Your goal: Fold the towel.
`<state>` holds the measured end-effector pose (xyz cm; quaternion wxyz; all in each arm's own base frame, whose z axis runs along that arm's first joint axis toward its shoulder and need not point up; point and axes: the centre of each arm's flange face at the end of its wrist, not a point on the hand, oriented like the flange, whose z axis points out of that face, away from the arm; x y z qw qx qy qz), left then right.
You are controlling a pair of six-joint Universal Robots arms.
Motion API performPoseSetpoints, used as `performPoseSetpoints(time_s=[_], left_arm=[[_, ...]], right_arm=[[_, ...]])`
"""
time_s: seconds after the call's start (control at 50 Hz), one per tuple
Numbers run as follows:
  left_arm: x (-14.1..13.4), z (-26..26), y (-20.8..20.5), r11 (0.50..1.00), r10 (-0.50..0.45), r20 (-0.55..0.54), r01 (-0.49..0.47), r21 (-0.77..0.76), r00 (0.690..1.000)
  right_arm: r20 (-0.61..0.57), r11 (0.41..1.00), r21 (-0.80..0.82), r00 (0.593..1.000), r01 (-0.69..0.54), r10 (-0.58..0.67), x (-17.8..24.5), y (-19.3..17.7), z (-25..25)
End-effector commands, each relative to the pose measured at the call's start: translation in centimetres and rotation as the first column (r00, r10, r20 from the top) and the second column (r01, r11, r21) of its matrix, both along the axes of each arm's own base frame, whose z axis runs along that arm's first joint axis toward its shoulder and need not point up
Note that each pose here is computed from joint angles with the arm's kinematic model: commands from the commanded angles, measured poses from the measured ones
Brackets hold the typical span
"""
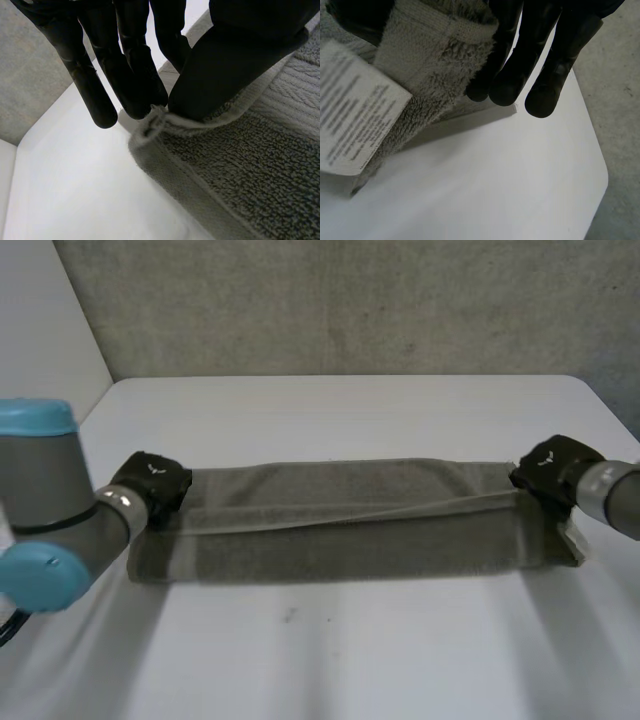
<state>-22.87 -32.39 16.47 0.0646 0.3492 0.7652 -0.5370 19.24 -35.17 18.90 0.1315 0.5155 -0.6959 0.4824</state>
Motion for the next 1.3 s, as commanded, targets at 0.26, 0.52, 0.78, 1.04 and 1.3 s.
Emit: performPoseSetpoints(time_s=[0.26,0.52,0.78,1.04,1.3], left_arm=[[-2.8,-3.3,-8.8,0.996,0.063,0.005,-0.063,-0.065,0.998],[-3.7,-3.0,-9.9,0.993,0.052,-0.012,-0.053,-0.109,0.999],[-4.8,-3.1,-8.9,0.995,0.035,-0.003,-0.035,-0.094,0.999],[-3.5,1.5,-8.1,0.980,0.149,-0.091,-0.159,-0.120,0.985],[-2.2,6.4,-3.8,0.982,0.131,-0.149,-0.149,-0.119,0.980]], right_arm=[[0.003,0.986,-0.148,0.997,0.076,-0.076,4.1,-8.4,-4.5],[-0.008,0.977,-0.181,0.993,0.111,-0.114,4.1,-9.6,-5.3],[0.027,0.965,-0.238,0.994,0.105,-0.101,5.2,-10.0,-4.7],[0.250,0.931,-0.310,0.961,0.194,-0.117,5.0,-9.8,1.6],[0.261,0.955,-0.219,0.956,0.197,-0.138,2.6,-5.4,3.1]])
